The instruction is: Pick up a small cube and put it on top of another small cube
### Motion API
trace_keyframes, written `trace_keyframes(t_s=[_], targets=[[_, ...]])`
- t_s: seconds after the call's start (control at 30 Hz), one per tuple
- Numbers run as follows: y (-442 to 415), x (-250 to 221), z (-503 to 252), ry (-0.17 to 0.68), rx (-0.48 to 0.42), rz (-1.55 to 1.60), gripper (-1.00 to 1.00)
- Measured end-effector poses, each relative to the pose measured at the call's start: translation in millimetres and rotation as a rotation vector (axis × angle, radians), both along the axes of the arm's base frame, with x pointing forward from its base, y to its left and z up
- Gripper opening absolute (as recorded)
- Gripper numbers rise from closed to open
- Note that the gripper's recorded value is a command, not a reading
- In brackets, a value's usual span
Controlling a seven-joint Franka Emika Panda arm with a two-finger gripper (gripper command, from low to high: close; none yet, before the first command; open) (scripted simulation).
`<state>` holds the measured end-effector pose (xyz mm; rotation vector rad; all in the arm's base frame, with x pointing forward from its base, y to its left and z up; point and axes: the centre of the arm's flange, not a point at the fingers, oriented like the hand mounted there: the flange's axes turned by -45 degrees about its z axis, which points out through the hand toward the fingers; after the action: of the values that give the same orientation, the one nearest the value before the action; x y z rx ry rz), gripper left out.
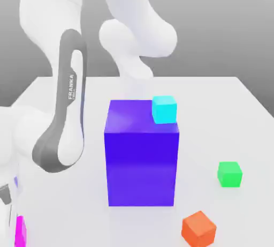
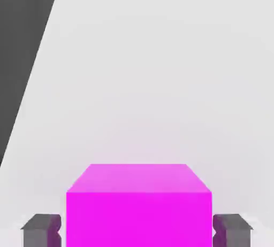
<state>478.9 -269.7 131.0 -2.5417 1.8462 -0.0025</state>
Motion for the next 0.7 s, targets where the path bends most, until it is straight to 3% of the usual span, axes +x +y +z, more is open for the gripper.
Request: trace_keyframes(t_s=[0.27, 0.5, 0.7], targets=[[10, 11, 62, -0.018, -0.004, 0.039, -1.00], [180, 45, 102, -0.084, 0.032, 0.466, -1.00], [330, 13, 124, -0.111, 0.054, 0.860, -1.00]])
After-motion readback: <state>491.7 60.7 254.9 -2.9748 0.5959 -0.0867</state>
